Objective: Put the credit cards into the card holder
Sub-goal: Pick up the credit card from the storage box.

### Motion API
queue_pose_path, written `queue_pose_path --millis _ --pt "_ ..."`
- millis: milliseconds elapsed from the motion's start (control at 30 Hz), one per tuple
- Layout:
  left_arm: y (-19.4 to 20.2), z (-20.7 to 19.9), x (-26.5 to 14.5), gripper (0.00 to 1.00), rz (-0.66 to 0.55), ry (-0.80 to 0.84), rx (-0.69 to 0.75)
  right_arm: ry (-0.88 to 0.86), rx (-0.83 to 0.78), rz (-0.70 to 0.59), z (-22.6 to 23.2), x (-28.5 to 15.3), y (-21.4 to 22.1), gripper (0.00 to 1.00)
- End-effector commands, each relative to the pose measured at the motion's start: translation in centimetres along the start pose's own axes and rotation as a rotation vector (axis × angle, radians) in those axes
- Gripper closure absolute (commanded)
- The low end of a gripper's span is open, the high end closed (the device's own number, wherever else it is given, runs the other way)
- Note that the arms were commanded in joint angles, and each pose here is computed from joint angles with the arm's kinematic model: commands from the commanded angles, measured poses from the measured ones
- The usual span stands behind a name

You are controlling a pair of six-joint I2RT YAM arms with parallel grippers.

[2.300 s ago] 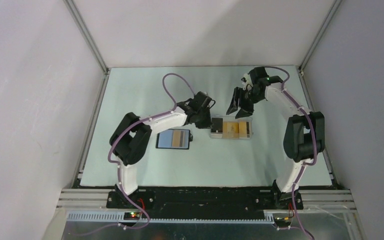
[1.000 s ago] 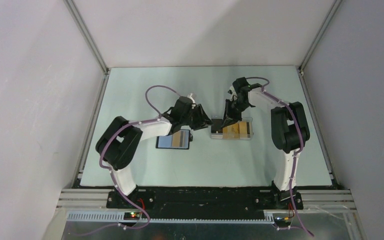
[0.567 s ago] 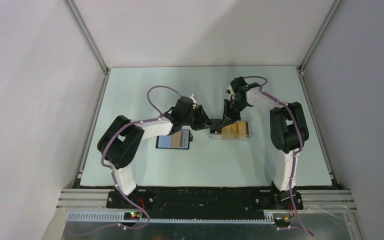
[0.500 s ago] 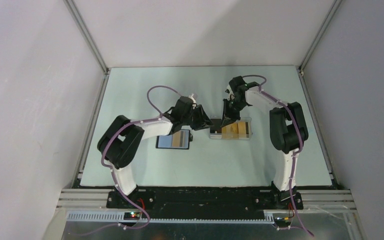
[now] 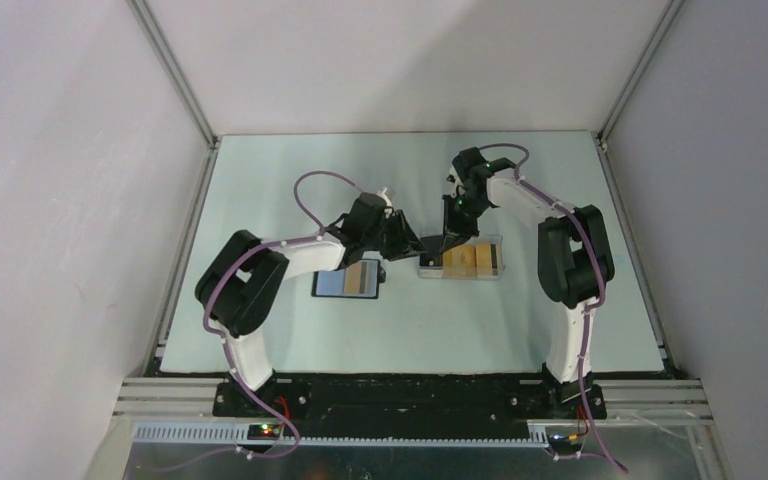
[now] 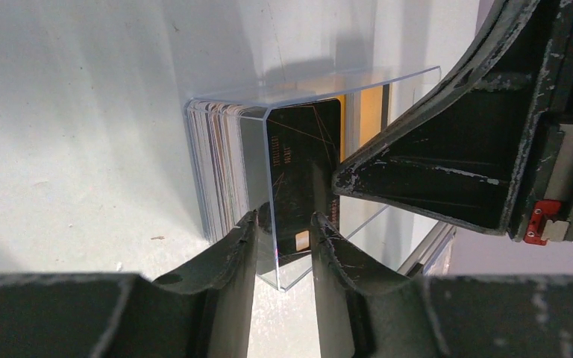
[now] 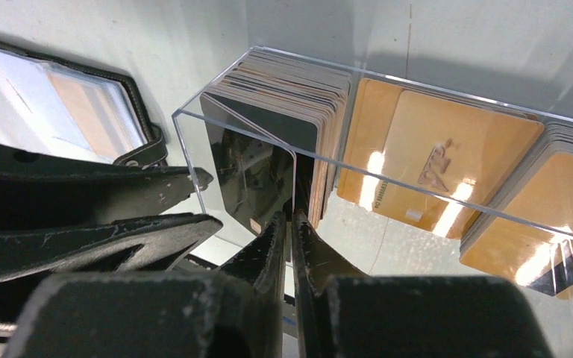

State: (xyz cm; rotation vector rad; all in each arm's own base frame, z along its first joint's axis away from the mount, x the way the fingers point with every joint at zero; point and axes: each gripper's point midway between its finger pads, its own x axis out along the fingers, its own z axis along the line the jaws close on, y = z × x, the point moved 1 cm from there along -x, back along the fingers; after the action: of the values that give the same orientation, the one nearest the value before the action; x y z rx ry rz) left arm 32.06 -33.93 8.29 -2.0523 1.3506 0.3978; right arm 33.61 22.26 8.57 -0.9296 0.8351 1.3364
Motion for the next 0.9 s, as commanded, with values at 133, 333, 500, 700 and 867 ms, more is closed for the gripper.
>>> queue_pose_path --millis 133,333,500,700,867 --pt "-1.2 -1.8 0.1 0.67 -0.022 0.061 0.048 -0.223 -0.017 -0.046 4.2 -2.6 -0.7 0.90" --pt "-1.3 -1.9 0.0 0.68 -0.026 0.063 0.053 -0.325 0.012 -0.048 4.7 -3.3 -0.8 0.91" --pt "-1.2 -1.9 -0.1 0.69 -0.027 0.062 0.056 -0.350 0.018 -0.032 4.8 -2.9 -0.6 0.91" --pt "-1.2 -1.9 -0.1 0.70 -0.023 0.063 0.058 -0.320 0.026 -0.002 4.0 -1.7 -0.2 0.90" --pt "-1.2 -1.7 -0.1 0.70 -0.023 0.056 0.059 -0.329 0.032 0.027 3.9 -0.6 0.1 0.78"
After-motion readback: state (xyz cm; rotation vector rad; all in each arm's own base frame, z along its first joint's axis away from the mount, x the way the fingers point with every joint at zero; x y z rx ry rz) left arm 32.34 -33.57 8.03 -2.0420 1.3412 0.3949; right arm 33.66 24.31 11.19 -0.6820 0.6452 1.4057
